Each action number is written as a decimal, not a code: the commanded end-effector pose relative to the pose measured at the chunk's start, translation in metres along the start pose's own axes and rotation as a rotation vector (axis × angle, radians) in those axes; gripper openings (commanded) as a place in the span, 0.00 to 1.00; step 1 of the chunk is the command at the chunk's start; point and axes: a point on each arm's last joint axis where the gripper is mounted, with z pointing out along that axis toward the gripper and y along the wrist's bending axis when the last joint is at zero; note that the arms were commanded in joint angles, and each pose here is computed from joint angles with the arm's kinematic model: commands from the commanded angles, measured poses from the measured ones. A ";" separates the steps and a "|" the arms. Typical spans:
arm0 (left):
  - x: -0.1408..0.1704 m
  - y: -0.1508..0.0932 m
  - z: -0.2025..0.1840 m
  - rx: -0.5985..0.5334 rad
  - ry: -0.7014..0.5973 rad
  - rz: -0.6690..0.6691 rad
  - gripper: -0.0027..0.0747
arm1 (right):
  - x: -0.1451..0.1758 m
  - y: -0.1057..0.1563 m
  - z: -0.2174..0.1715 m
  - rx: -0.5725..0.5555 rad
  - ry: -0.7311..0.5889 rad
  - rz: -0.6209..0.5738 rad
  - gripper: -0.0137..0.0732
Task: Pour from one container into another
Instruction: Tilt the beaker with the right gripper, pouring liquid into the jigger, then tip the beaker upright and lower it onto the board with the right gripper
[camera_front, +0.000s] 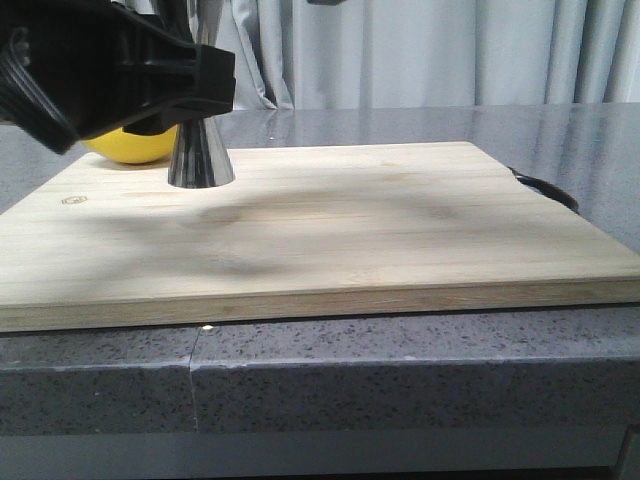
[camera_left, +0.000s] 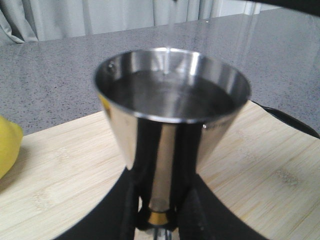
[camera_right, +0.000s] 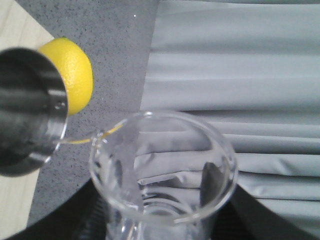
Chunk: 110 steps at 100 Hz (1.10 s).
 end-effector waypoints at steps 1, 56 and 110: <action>-0.025 0.001 -0.004 -0.007 -0.150 -0.012 0.01 | -0.004 -0.028 -0.017 0.098 -0.032 0.108 0.36; -0.025 0.001 -0.004 -0.008 -0.156 -0.012 0.01 | 0.052 -0.033 -0.018 0.239 0.043 1.027 0.36; -0.027 0.001 -0.005 -0.010 -0.171 -0.012 0.01 | 0.120 0.015 0.022 0.311 0.221 1.333 0.36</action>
